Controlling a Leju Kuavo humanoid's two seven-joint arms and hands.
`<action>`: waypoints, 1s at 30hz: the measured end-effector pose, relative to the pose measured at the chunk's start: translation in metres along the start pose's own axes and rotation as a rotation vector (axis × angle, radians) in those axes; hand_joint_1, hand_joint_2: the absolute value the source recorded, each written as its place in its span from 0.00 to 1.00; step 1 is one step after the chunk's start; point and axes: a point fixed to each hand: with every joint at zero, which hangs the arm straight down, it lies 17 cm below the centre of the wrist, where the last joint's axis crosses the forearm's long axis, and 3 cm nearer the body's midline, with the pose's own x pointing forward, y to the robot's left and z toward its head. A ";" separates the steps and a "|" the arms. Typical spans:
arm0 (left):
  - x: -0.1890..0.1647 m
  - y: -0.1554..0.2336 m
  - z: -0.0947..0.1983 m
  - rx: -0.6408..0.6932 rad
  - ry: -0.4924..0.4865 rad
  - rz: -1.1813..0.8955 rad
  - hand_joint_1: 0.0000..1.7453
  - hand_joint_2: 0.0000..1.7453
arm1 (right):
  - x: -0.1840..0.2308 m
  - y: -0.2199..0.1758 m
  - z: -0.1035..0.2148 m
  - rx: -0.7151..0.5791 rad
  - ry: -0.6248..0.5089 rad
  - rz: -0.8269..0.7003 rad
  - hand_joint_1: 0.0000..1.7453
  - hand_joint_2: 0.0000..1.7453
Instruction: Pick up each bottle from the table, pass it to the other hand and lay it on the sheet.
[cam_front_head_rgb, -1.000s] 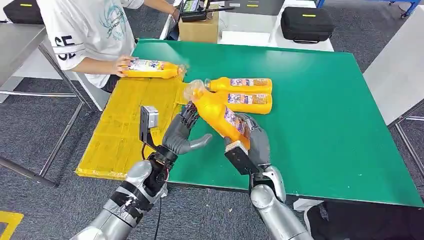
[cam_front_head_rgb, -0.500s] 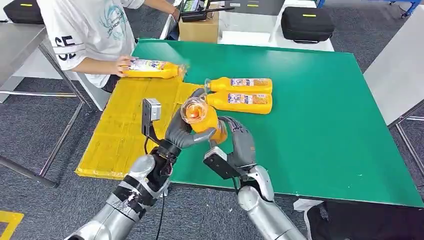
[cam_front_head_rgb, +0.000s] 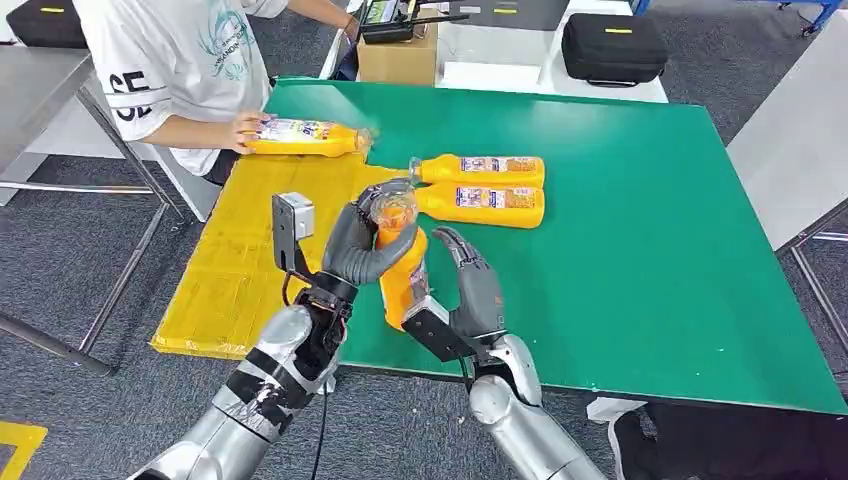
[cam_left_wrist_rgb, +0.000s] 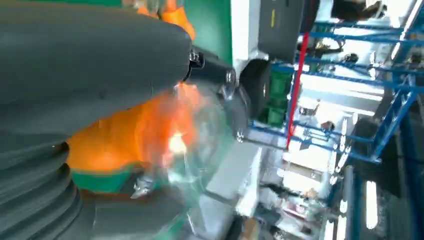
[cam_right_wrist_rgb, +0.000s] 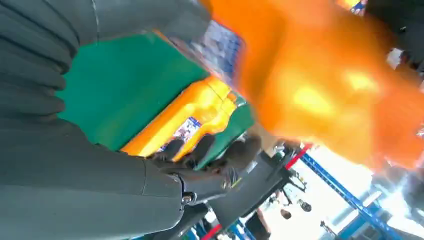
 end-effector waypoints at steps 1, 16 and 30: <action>0.003 0.003 -0.001 0.015 -0.015 -0.015 1.00 1.00 | -0.001 -0.001 0.000 -0.006 0.006 -0.005 0.00 1.00; 0.017 0.060 0.007 0.164 -0.067 0.006 1.00 1.00 | -0.023 -0.061 0.014 -0.230 0.119 -0.180 0.00 1.00; 0.062 0.137 0.014 0.331 -0.231 -0.537 1.00 1.00 | -0.022 -0.091 0.023 -0.305 0.122 -0.229 0.00 1.00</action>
